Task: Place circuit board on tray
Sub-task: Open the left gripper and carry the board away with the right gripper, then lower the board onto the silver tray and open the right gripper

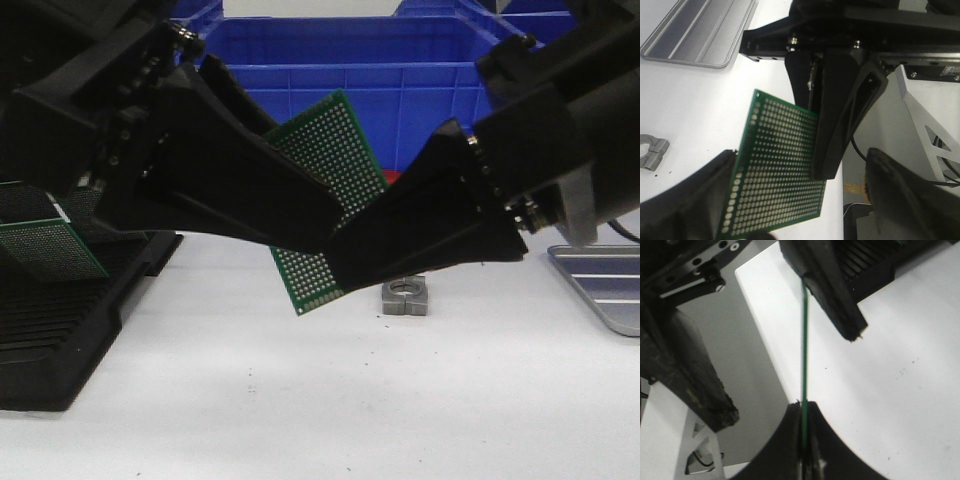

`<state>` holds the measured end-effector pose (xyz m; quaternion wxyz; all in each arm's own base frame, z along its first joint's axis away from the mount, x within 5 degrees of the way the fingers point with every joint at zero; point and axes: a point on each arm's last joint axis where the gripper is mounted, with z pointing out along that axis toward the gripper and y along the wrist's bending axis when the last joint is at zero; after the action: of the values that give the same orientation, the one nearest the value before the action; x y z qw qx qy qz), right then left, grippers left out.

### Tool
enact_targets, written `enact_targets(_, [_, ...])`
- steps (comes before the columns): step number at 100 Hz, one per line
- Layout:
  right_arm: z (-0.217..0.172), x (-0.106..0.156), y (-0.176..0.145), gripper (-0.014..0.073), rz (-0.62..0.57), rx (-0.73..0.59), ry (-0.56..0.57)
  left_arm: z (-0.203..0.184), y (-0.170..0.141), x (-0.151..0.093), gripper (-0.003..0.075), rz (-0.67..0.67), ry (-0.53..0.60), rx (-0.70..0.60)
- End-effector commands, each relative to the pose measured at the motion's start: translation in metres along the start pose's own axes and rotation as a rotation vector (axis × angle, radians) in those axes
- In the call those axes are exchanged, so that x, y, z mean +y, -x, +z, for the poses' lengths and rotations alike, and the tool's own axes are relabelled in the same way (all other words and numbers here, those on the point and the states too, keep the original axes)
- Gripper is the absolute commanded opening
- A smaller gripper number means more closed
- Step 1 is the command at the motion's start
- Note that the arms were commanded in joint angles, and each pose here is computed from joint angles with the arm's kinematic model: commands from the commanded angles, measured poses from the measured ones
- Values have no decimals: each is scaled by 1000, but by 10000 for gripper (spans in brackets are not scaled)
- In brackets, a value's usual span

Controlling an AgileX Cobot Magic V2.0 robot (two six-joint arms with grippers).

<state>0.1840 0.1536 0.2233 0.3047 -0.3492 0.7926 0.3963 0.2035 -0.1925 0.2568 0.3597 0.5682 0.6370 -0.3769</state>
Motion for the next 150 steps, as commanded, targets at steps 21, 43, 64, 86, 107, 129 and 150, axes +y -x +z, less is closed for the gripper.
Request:
enact_targets(21, [-6, 2, -1, -69, 160, 94, -9, -5, 17, 0, 517, -9, 35, -74])
enact_targets(43, [-28, -29, -2, -69, 326, 54, -137, -5, 17, 0, 517, -10, 37, -74])
enact_targets(64, [-75, -83, -6, -69, 474, -114, -428, -5, 18, 0, 517, -15, 31, -83])
enact_targets(86, [-126, -124, -19, -70, 566, -259, -811, -6, 21, 0, 517, -43, 38, -117])
enact_targets(107, [-140, -137, -24, -70, 583, -294, -979, -6, 21, 0, 517, -43, 38, -117])
enact_targets(129, [-129, -162, -24, -70, 630, -240, -941, -6, 21, 0, 517, -43, 38, -117])
enact_targets(150, [-113, -188, -21, -69, 670, -188, -834, -6, 21, 0, 517, -43, 38, -117])
